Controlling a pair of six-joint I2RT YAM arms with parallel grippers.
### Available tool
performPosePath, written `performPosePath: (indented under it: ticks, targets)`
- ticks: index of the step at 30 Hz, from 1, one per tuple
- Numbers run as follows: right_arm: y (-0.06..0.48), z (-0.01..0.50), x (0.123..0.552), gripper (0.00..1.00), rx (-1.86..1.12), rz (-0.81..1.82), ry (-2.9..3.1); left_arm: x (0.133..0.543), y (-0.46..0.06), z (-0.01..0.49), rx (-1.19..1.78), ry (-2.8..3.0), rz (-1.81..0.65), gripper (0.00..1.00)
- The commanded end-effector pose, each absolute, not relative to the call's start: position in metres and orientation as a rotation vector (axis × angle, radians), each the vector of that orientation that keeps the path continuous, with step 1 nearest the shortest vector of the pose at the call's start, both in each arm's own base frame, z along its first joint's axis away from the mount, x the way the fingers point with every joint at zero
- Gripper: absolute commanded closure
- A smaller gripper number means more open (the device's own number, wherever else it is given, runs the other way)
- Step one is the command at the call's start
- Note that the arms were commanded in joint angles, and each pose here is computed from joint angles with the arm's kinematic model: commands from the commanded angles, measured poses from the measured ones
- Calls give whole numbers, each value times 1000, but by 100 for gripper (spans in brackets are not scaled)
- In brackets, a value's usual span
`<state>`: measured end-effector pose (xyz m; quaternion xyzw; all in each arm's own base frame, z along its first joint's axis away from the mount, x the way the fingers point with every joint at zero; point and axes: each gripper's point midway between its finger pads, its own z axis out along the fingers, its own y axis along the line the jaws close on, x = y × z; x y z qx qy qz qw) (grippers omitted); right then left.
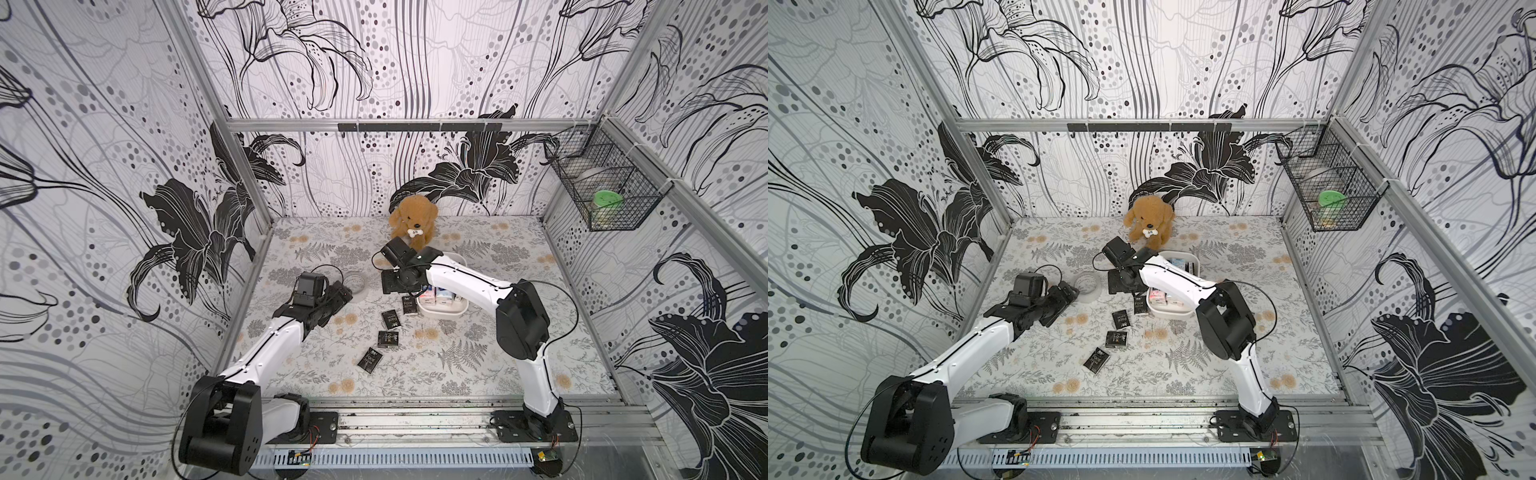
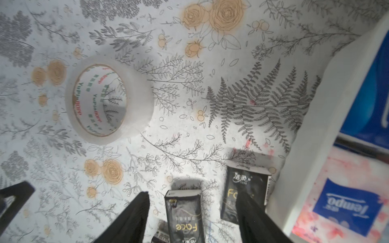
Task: Put the pocket tissues into the storage box
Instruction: Pick up the pocket tissues from the center of the board.
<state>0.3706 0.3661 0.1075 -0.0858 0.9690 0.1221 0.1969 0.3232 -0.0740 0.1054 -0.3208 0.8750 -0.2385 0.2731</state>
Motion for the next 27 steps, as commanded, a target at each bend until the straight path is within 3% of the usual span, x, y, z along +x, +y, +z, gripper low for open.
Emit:
performPosePath:
  ticks: [1, 6, 27]
  targets:
    - [352, 91, 368, 27, -235, 210, 2769, 319, -71, 101, -848, 2370, -627, 12]
    - [341, 77, 363, 22, -240, 131, 2807, 321, -71, 104, -838, 2366, -627, 12]
    - [319, 35, 350, 20, -207, -12, 2878, 319, -73, 103, -837, 2369, -649, 12]
